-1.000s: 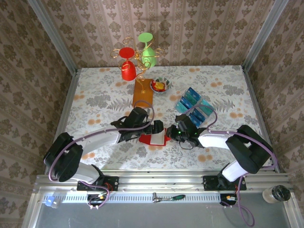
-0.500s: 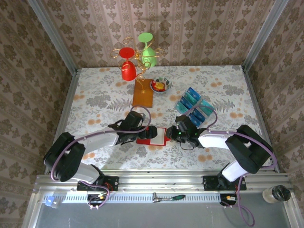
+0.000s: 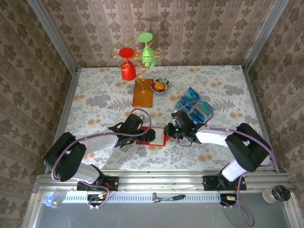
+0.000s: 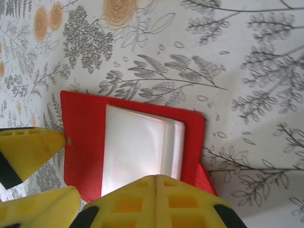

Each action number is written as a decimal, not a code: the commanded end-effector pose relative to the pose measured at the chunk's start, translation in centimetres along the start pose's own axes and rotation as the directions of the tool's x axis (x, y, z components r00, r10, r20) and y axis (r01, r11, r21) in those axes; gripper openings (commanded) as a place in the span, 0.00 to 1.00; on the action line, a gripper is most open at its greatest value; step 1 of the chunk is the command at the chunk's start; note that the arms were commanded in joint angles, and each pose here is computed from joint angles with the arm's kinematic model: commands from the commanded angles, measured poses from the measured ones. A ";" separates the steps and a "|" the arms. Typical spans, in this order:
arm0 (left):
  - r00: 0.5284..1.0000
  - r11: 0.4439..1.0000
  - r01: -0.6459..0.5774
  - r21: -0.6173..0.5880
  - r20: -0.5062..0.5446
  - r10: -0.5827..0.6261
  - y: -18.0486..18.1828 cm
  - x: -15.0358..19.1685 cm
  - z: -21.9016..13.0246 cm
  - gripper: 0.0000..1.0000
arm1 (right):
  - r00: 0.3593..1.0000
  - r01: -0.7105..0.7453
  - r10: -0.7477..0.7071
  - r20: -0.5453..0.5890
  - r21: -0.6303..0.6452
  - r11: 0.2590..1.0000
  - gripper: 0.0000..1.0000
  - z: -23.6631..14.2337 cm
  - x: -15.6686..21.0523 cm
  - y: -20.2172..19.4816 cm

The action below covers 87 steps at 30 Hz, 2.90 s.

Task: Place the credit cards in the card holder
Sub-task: Open the card holder at the center of the table, then turn over the card slot in the card holder.

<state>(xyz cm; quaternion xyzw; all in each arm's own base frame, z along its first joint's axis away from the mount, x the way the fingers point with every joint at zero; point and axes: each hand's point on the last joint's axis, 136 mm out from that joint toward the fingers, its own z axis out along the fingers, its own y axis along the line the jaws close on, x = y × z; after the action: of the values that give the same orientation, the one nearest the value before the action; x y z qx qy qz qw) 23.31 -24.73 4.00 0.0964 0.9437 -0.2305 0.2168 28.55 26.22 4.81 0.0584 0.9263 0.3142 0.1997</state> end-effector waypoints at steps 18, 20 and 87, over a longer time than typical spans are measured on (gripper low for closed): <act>0.996 0.991 -0.090 -0.103 -0.003 0.091 1.2 1.6 0.3 1.00 | 0.993 0.033 -0.027 -0.112 0.052 0.998 0.01 2.9 0.3 0.2; 0.996 0.990 -0.094 -0.109 0.000 0.094 1.2 1.6 0.2 1.00 | 0.992 0.035 -0.028 -0.121 0.057 0.998 0.01 3.2 0.5 -0.1; 0.984 0.973 -0.174 -0.153 0.021 0.179 0.8 1.5 0.8 0.88 | 0.991 0.002 -0.005 -0.133 -0.025 1.000 0.47 2.7 -0.5 1.5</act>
<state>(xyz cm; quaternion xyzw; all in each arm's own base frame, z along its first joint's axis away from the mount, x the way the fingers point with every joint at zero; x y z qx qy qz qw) 22.79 -24.82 2.69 0.1648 0.9401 -0.1469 0.2599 30.46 30.08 3.97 0.0226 0.9275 0.3446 0.1431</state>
